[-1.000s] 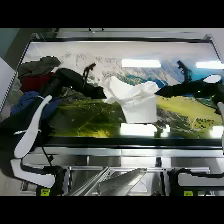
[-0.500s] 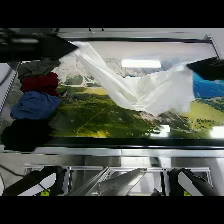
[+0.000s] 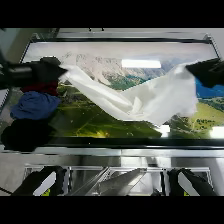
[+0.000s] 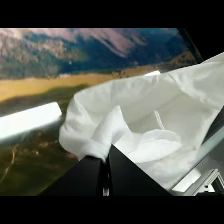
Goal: Fold the shirts.
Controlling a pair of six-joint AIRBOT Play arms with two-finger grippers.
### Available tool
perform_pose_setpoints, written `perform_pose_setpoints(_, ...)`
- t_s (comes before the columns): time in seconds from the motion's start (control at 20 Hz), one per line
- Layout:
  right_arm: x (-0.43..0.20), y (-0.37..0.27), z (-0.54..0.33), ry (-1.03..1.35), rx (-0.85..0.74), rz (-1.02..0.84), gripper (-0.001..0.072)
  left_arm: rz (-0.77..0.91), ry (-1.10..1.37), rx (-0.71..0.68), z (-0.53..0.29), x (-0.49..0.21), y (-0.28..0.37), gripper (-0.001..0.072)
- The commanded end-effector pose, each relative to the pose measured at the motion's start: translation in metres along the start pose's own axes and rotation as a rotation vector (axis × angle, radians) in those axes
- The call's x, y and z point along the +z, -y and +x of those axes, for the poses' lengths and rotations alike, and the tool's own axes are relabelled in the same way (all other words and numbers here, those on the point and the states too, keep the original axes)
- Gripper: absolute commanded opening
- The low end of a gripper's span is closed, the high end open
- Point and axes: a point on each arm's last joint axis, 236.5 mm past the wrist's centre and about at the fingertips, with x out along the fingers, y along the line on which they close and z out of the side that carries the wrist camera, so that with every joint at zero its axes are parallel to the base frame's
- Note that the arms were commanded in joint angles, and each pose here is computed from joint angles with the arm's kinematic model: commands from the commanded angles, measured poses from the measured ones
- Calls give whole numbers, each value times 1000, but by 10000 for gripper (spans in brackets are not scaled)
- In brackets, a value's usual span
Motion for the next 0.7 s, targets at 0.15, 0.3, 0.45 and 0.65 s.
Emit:
perform_pose_setpoints(0.15, -169, 50, 137, -396, 186, 371, 23, -284, -253, 74, 99, -138, -116, 13)
perform_pose_setpoints(0.3, -209, 103, 175, -424, 106, 493, 265, -376, -307, 124, 121, -171, -160, 14)
perform_pose_setpoints(0.45, -196, 143, 170, -377, 65, 518, 442, -444, -337, 130, 129, -175, -185, 14)
perform_pose_setpoints(0.65, -168, 162, 117, -328, 80, 532, 442, -399, -337, 91, 130, -147, -187, 14)
